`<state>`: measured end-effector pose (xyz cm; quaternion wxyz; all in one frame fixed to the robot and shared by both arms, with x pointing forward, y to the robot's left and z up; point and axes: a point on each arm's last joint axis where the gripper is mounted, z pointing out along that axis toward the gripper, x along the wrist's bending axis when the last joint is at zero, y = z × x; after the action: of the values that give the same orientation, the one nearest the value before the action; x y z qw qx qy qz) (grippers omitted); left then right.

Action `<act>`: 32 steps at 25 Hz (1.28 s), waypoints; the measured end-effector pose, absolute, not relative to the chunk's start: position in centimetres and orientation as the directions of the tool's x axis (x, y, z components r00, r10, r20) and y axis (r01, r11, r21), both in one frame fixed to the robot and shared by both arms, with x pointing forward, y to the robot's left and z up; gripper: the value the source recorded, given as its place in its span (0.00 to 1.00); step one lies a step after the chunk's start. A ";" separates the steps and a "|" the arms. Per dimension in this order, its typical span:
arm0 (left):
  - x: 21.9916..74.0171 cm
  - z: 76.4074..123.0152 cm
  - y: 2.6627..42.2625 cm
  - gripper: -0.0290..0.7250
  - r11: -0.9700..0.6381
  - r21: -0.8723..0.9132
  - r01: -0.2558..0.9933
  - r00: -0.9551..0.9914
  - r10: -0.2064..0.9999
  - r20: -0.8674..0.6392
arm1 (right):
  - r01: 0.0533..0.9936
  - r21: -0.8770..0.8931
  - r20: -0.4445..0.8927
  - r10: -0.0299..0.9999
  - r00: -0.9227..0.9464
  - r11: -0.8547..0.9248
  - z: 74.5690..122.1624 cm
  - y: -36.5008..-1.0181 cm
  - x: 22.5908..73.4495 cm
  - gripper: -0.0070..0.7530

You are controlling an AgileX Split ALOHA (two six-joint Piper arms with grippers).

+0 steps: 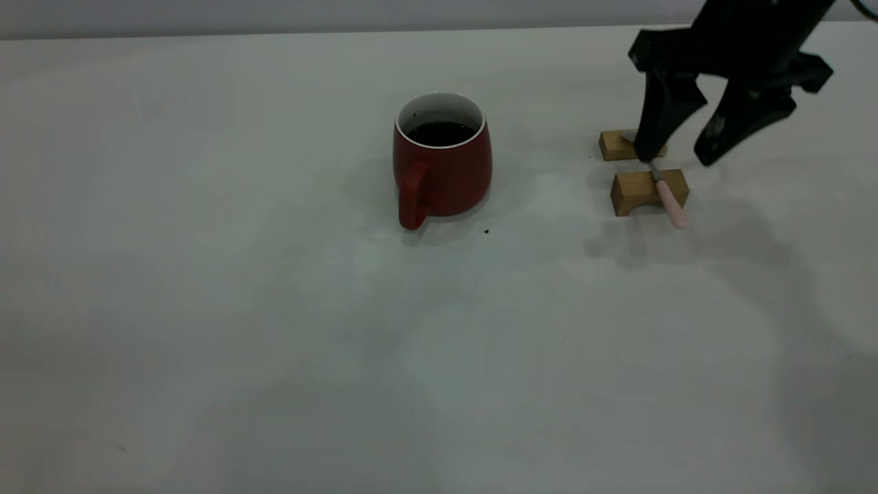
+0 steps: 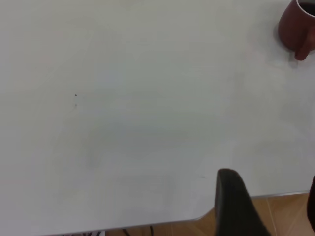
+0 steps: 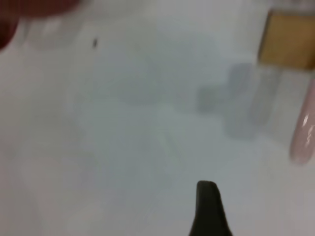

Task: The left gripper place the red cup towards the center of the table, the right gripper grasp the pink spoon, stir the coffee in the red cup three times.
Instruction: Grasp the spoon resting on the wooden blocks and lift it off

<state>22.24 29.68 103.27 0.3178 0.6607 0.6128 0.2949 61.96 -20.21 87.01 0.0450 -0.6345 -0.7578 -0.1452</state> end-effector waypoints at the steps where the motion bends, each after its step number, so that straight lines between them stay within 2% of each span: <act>1: 22.2 103.3 29.7 0.62 -0.047 0.781 0.622 0.075 0.997 0.000 | 0.976 0.163 0.251 0.951 -0.181 0.143 86.8 -20.2 62.0 0.78; 8: 22.2 103.3 29.7 0.62 -0.047 0.781 0.622 0.075 0.997 0.000 | 0.982 0.141 0.214 0.965 -0.152 0.123 83.3 -20.6 62.3 0.78; 15: 22.2 103.3 29.7 0.62 -0.047 0.781 0.622 0.075 0.997 0.000 | 0.979 0.171 0.179 0.973 -0.143 0.113 82.7 -21.0 62.7 0.78; 32: 22.2 103.3 29.7 0.62 -0.047 0.781 0.622 0.075 0.997 0.000 | 0.982 0.143 0.152 0.977 -0.147 0.125 77.8 -21.2 63.2 0.77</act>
<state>22.24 29.68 103.27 0.3178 0.6607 0.6128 0.2949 63.22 -21.25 77.77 0.0105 -0.6532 -0.7499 -0.1045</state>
